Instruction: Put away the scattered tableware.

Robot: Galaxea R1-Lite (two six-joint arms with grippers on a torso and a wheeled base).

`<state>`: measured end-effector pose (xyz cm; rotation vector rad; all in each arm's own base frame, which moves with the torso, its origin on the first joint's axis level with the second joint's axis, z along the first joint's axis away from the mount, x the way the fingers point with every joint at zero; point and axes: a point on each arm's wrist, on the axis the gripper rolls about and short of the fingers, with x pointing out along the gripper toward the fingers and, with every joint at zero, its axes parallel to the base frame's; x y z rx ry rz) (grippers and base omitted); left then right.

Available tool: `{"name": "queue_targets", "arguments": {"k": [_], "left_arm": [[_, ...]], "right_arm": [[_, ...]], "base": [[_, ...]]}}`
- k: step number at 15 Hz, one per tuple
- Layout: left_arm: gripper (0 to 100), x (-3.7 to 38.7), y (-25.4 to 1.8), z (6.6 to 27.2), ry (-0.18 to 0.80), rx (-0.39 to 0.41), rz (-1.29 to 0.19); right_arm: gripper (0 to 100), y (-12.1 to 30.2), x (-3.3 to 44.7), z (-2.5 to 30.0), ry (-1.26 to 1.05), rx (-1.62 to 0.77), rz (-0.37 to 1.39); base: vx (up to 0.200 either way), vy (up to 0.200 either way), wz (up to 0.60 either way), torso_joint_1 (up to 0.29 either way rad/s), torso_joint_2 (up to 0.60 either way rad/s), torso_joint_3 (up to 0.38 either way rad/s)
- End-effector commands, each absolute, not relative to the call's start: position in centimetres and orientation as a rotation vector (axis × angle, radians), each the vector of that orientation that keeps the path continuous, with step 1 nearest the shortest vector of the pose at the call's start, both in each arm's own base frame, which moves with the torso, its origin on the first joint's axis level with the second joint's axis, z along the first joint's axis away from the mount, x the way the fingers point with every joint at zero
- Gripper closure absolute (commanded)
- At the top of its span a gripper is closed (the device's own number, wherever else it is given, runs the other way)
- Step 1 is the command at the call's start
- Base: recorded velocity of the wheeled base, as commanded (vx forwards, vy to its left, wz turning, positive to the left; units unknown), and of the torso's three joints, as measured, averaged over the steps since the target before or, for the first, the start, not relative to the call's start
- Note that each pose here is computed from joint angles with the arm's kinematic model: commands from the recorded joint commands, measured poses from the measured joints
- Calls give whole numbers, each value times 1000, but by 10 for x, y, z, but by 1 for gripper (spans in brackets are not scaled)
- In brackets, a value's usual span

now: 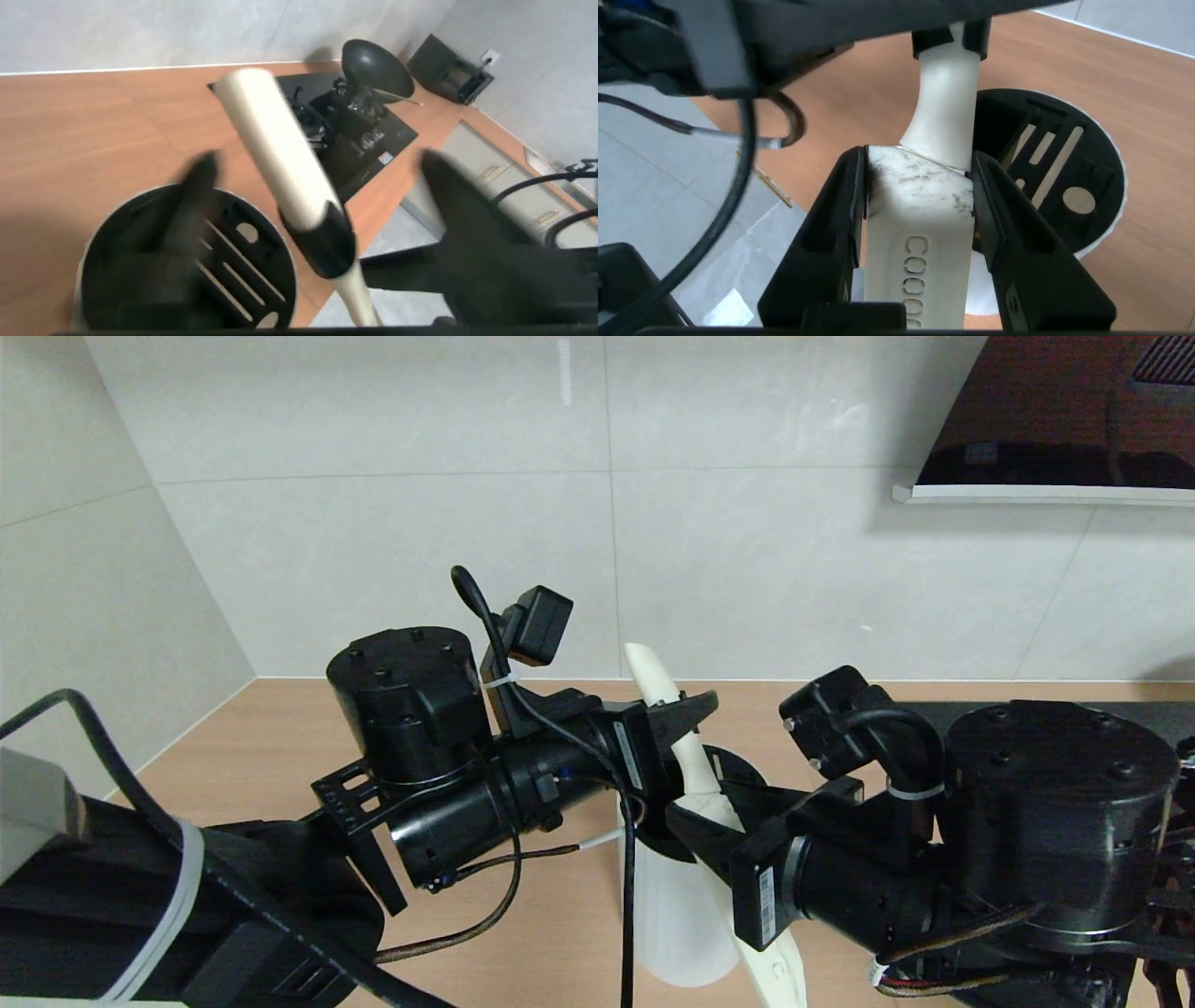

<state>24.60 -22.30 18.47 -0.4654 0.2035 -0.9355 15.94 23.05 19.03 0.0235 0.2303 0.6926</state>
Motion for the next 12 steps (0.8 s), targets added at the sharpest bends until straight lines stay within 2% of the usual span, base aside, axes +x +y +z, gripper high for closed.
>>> {"name": "queue_targets", "arguments": {"k": [1,10,11,12], "left_arm": [[100,246,-223,184,206,-465,-935],[100,244,-221,191,183,-472,-938],[100,244,-221,192,180,-473,-939],[100,242,-219,195,169,-476,-940]], "right_arm": [[100,231,159,191,225,27,693],[100,232,161,192,220,34,689],[0,232,161,192,218,35,689],[0,232,161,192,216,39,689]], "base": [[0,0,0,0,0,0],[0,0,0,0,0,0],[0,0,0,0,0,0],[0,0,0,0,0,0]]}}
